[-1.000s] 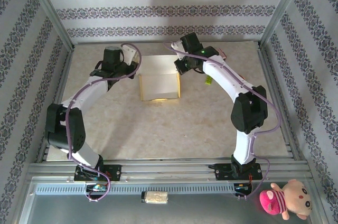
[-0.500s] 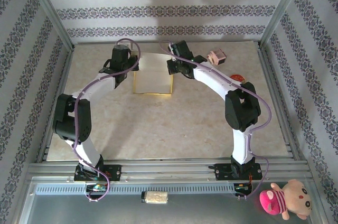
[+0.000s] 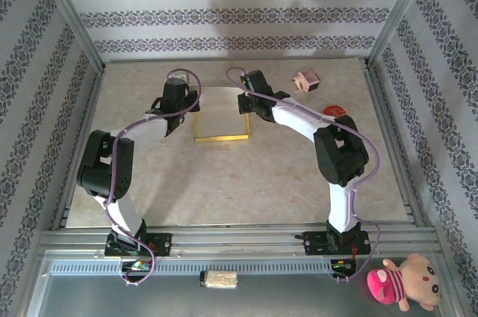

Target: Fold the paper box

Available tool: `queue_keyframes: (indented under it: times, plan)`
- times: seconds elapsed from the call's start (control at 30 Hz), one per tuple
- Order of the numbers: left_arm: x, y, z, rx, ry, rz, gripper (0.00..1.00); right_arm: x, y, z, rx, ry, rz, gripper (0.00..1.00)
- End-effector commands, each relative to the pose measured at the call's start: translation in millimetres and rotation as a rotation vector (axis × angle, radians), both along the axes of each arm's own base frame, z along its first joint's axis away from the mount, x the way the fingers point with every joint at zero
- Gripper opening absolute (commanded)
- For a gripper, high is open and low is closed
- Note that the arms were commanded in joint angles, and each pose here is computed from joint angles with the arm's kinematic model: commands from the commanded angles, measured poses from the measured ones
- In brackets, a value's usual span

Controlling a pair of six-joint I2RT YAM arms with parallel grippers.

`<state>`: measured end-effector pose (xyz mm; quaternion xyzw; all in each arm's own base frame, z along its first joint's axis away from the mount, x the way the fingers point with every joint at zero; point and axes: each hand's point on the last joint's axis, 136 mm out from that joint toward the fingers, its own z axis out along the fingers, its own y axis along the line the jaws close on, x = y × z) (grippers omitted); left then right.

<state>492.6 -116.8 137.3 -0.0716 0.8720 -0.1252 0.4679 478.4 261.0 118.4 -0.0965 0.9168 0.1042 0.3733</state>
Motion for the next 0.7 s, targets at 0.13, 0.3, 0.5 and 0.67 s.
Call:
queue_keyframes:
  times: [0.13, 0.3, 0.5, 0.67]
  plan:
    - [-16, -4, -21, -0.102, 0.057, 0.026, 0.0, -7, 1, -11, 0.014, 0.001, -0.034, 0.0]
    - [-26, -8, -30, -0.16, 0.103, 0.028, 0.0, -14, -3, -17, -0.004, 0.014, -0.027, 0.0]
    - [-40, -8, -46, -0.237, 0.184, 0.074, 0.0, -19, -6, -23, -0.021, 0.024, -0.029, 0.0]
    - [-50, -9, -59, -0.267, 0.222, 0.083, 0.0, -22, -3, -26, -0.024, 0.03, -0.024, 0.0]
